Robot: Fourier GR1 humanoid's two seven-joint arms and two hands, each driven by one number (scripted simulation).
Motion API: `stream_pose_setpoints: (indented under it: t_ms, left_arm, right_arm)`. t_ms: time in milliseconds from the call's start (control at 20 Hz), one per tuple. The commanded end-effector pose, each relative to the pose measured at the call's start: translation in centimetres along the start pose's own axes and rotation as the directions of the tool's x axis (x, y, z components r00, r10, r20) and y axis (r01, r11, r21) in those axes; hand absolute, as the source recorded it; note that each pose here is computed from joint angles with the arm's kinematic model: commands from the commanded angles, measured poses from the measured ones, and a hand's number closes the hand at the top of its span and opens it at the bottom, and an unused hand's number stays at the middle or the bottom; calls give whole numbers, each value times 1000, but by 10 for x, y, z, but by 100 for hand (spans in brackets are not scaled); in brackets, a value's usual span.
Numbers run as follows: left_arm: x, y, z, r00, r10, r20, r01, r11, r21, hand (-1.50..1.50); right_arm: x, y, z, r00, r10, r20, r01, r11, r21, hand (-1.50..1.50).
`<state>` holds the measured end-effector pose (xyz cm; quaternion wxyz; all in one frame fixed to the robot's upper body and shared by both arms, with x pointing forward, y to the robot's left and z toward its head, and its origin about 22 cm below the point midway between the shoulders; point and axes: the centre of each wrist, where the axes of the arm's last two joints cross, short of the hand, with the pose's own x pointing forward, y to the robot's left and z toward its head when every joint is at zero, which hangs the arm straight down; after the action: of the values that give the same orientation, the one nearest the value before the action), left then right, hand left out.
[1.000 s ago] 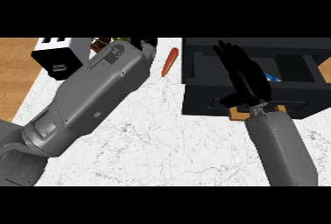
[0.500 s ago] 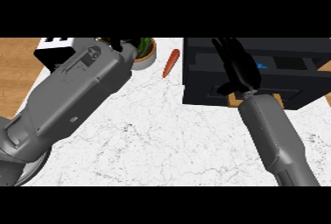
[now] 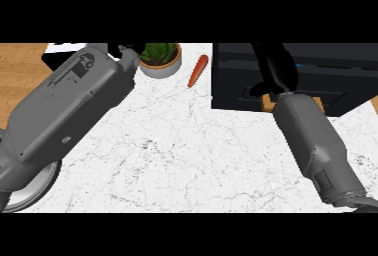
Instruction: Pick up the can, place it into the drawer and close the drawer
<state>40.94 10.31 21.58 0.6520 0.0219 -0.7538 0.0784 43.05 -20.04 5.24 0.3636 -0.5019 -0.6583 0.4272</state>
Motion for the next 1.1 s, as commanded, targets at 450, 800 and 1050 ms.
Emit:
stream_pose_setpoints:
  t_ms: [450, 800, 1050]
  left_arm:
    - [3, 14, 13, 1000, -7, 4, 7, 1000, -29, -150]
    - [20, 11, 16, 1000, 1, 24, 0, 999, -43, -150]
    - [30, 20, 13, 1000, -16, 8, 16, 999, -34, -150]
  right_arm:
    - [-11, -38, -49, 998, 21, -66, -27, 996, -88, -150]
    - [-10, -40, -54, 993, 51, -107, -62, 994, -96, -150]
    - [-7, -53, -66, 999, -22, -28, 22, 1000, -8, -150]
